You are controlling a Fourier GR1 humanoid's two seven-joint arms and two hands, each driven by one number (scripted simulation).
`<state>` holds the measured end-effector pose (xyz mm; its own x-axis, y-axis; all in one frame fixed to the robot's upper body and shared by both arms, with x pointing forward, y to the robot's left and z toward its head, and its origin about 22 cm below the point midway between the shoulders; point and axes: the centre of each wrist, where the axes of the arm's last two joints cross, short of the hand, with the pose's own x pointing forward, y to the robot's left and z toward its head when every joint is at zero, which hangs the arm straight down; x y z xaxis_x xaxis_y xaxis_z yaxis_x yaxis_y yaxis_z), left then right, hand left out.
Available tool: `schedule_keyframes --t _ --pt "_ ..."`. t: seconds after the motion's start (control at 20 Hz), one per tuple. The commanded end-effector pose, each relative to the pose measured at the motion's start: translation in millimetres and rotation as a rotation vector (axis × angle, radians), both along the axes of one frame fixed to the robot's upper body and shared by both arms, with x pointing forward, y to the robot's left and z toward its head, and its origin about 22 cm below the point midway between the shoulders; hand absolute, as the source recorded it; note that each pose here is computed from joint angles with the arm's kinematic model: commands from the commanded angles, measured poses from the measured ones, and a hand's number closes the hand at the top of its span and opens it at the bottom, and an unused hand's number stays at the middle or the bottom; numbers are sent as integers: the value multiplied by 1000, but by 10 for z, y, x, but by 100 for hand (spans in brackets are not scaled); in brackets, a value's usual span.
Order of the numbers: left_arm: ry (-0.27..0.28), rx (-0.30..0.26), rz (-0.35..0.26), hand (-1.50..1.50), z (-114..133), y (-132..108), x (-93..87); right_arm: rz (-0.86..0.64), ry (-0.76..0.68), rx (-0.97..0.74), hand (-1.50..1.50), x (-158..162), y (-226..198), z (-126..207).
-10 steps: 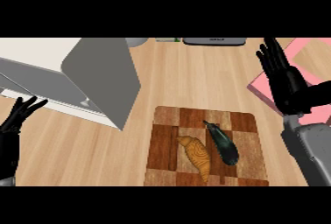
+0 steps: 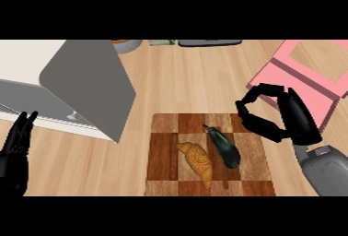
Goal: Pick the croissant from the cutting board and place it in the cardboard box
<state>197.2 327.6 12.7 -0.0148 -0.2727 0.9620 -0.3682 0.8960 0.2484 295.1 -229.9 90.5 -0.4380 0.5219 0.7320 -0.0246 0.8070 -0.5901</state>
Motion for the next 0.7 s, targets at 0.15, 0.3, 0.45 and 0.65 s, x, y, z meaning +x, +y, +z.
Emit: schedule_keyframes --t 0.15,0.3,0.45,0.65 --pt "211 -144 8 0 -354 -237 -23 -65 -211 -193 -150 -508 81 -329" --pt "202 -145 0 0 -310 -227 -69 -91 -175 -317 -150 -707 -27 -282" --pt "216 -146 -11 0 -308 -238 -86 -129 -94 -435 -150 -798 -63 -200" --pt "194 -153 -13 0 -256 -356 102 -158 -3 -473 -150 -939 130 37"
